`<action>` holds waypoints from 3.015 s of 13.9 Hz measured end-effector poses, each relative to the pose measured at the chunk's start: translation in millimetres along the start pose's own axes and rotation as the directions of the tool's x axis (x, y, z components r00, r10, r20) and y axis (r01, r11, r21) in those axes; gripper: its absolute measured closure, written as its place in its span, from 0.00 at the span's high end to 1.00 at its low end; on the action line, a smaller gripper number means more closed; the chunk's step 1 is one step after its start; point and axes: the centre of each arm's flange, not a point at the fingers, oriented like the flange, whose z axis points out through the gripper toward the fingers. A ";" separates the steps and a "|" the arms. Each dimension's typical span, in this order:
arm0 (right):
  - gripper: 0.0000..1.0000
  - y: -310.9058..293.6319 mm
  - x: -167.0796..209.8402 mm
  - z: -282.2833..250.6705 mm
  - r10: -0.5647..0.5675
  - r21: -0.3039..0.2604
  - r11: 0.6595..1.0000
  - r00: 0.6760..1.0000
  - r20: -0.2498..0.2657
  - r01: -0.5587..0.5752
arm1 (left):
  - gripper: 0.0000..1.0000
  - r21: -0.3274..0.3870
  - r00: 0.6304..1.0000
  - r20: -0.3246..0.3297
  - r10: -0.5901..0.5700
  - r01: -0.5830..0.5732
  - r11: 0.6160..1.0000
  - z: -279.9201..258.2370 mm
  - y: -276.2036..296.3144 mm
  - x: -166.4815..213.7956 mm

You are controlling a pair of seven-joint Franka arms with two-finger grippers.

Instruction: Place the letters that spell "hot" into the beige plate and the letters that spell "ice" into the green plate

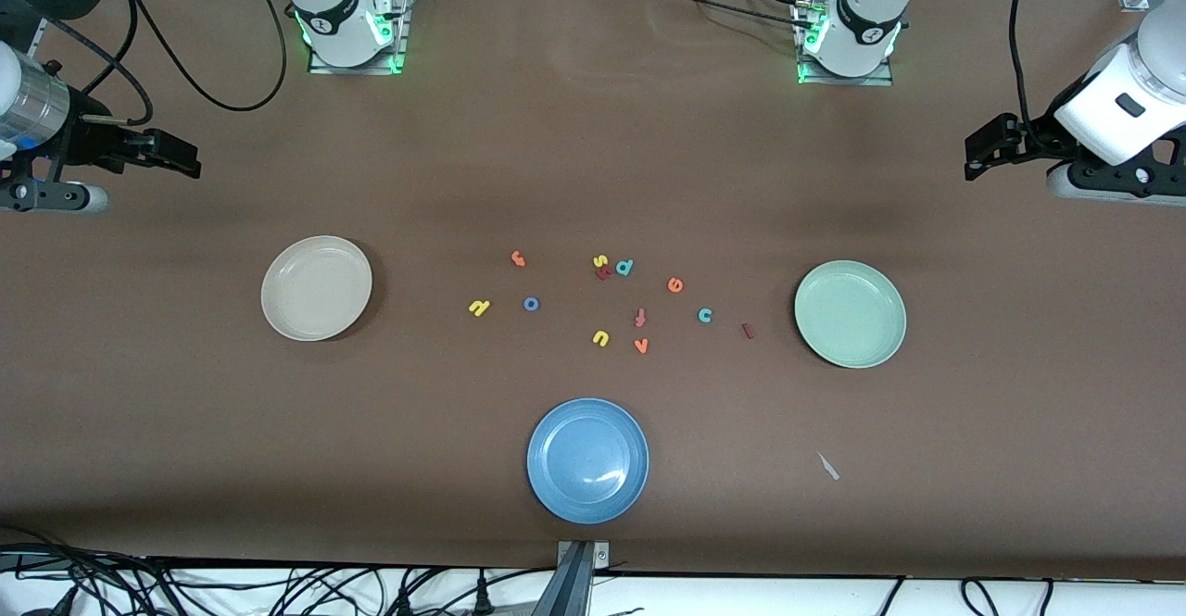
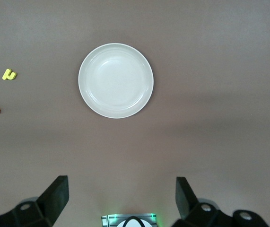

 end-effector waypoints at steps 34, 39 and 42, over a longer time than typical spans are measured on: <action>1.00 -3.2 4.7 7.7 -0.004 -0.003 1.000 1.000 0.015 0.004 | 1.00 0.000 1.000 0.013 0.001 -0.001 1.000 1.1 0.4 -1.4; 1.00 -22.5 14.1 25.8 -0.033 -0.005 0.999 0.998 0.049 0.034 | 1.00 0.000 1.000 0.018 0.002 -0.002 1.000 2.8 1.1 -0.8; 1.00 -48.1 28.4 57.2 -0.043 0.061 0.997 0.993 0.108 0.037 | 1.00 -0.005 0.998 0.070 0.007 -0.006 1.000 27.7 2.0 11.1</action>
